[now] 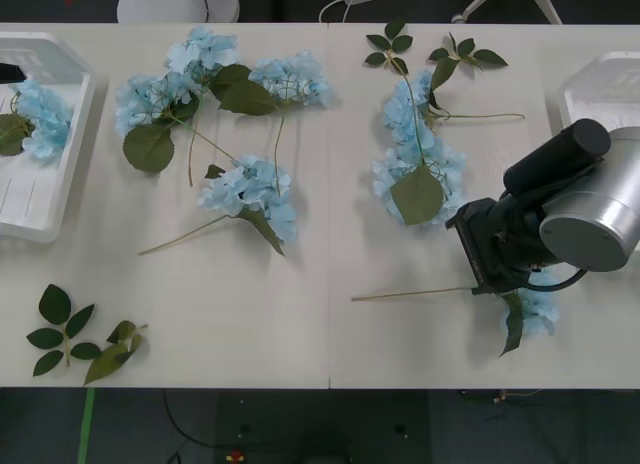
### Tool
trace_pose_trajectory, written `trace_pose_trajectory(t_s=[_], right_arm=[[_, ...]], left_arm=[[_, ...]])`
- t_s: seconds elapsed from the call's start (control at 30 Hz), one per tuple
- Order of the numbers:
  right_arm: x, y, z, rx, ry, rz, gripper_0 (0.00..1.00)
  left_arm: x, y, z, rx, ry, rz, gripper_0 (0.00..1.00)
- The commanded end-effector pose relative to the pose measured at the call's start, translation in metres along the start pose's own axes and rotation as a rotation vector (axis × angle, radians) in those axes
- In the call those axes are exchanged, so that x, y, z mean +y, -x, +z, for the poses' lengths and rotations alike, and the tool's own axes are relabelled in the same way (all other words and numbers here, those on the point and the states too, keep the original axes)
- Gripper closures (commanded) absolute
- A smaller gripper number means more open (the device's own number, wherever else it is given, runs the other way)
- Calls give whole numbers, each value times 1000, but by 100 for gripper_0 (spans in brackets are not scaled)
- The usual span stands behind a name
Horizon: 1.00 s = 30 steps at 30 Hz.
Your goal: Place the red flowers into the right box and the blue flowers into the left box. If a person shows an open palm, hand one flower to the person first, then continue sorting.
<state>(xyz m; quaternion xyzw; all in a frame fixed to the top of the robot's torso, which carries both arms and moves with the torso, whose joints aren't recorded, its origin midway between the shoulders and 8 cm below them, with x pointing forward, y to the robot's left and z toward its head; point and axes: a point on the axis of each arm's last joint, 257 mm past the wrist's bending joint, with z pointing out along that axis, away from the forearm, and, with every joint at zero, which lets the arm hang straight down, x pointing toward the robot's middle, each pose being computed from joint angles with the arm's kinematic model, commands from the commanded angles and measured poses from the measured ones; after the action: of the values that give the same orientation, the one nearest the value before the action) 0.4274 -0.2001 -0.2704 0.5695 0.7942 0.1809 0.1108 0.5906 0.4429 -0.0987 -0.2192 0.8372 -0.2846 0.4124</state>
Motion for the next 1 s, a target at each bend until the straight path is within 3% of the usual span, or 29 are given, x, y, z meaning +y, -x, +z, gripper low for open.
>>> trace_pose_trajectory(t_s=[0.03,0.2,0.47,0.67,1.0], right_arm=[[-16,-12,18,32,0,-14,0],[-23,-10,28,22,15,-21,0],[-21,-9,51,-2,20,-10,0],[-18,-13,67,-19,23,-17,0],[-34,-5,83,-37,-7,-57,0]], left_arm=[[-73,-32,52,60,-77,38,0],[-99,-64,94,72,-77,-71,0],[-123,-104,151,100,75,-106,0],[-129,-115,177,97,130,-153,0],[-115,-96,189,25,207,-143,0]])
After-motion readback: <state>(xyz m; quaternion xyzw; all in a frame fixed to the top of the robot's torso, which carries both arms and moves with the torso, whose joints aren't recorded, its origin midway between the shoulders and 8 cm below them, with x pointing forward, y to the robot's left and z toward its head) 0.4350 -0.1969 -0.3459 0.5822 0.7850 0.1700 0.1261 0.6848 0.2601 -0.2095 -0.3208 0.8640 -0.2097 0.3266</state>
